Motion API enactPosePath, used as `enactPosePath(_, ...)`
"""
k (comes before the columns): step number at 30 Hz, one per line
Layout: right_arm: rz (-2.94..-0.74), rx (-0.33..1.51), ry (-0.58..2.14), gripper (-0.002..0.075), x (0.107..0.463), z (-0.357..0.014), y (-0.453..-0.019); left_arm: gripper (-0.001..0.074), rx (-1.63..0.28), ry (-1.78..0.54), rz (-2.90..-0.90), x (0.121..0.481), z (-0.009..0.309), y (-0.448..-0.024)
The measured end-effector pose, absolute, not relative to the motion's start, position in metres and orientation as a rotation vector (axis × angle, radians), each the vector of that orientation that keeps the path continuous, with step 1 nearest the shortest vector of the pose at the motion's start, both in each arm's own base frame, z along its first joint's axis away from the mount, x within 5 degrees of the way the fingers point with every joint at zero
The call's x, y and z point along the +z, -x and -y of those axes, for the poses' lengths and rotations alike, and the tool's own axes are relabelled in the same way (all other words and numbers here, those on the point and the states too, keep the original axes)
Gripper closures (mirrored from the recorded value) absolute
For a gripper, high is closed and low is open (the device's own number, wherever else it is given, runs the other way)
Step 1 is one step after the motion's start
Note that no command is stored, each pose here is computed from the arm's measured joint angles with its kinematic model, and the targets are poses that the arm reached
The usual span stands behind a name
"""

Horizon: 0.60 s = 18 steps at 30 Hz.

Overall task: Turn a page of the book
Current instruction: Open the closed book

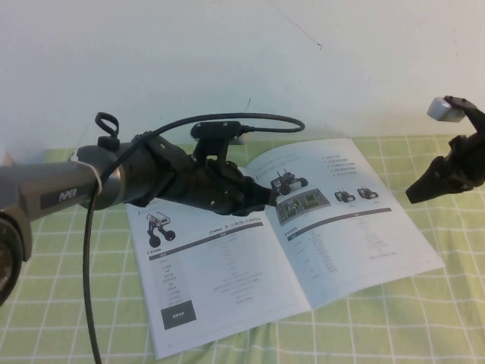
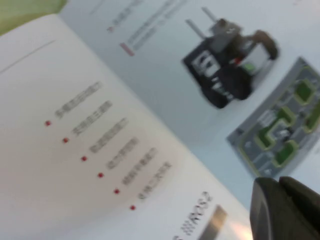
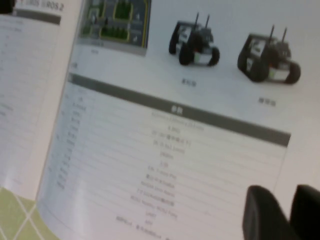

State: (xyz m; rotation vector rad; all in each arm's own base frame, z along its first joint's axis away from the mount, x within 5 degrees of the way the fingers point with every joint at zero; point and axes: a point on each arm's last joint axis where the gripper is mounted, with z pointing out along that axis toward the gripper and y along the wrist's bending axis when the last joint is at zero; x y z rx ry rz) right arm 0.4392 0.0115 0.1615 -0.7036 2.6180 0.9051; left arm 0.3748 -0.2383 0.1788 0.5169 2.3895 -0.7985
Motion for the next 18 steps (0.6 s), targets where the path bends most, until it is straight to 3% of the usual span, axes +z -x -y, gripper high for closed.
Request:
enactPosePath(5,-2.575,0.846,0.682,0.0351,0.161,-0.010,-0.445,0.0737,-0.787,-0.507,-2.459,0.156,0.240,-0.378)
enactPosePath(7,-2.570,0.830,0.678,0.0307,0.160,-0.010,-0.447,0.0737,-0.795,-0.506,-2.491,0.145,0.241,-0.377)
enactPosePath(18,-2.581,0.850,0.780,0.0274,0.131,-0.036,-0.449,0.0737,-0.810,-0.502,-2.507,0.142,0.243,-0.377)
